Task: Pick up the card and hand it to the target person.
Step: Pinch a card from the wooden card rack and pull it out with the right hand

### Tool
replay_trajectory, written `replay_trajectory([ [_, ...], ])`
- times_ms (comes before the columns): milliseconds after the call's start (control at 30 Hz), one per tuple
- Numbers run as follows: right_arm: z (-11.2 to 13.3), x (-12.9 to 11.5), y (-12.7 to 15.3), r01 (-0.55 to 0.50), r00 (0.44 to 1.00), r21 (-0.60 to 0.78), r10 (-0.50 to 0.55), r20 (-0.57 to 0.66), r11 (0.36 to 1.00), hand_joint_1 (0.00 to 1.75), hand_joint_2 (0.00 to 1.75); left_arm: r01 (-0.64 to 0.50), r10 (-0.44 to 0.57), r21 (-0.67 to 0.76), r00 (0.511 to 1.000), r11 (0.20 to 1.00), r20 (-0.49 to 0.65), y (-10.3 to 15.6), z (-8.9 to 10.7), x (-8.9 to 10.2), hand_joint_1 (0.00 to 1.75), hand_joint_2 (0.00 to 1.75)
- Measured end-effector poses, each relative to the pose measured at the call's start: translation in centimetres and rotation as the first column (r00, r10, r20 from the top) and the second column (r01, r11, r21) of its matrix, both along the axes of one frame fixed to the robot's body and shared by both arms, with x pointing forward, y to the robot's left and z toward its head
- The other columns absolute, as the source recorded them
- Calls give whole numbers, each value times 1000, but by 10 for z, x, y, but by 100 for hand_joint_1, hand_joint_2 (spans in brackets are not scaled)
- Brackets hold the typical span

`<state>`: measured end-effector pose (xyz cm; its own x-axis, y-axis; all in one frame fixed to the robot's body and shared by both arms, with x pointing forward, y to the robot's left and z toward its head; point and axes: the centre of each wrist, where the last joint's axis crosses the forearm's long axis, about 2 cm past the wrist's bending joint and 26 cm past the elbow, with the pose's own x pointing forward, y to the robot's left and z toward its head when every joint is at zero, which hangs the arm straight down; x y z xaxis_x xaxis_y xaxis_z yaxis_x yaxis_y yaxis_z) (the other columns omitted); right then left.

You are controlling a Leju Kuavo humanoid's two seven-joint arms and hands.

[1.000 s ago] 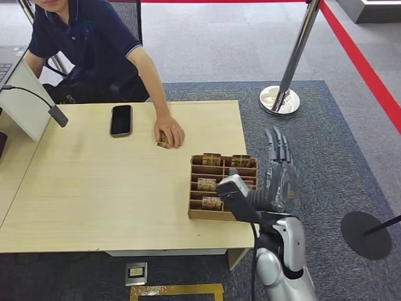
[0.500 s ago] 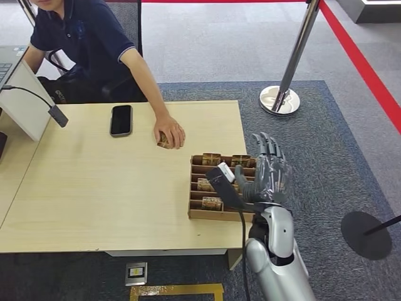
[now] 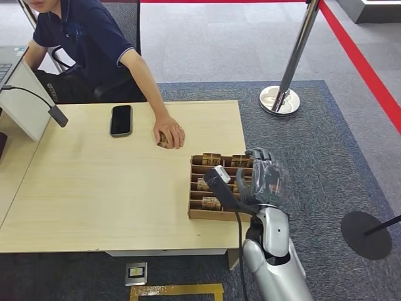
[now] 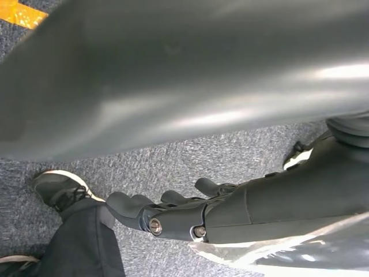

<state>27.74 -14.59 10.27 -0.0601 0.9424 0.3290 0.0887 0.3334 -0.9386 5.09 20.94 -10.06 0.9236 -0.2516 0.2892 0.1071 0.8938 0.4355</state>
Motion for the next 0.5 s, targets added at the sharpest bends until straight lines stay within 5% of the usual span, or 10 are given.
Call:
replay_trajectory([
  [500,-15,-1,-1,35,994,-93,-45,-104,995,72,175,4,-4,0,1000,1000,0,0,0,0,0,0],
])
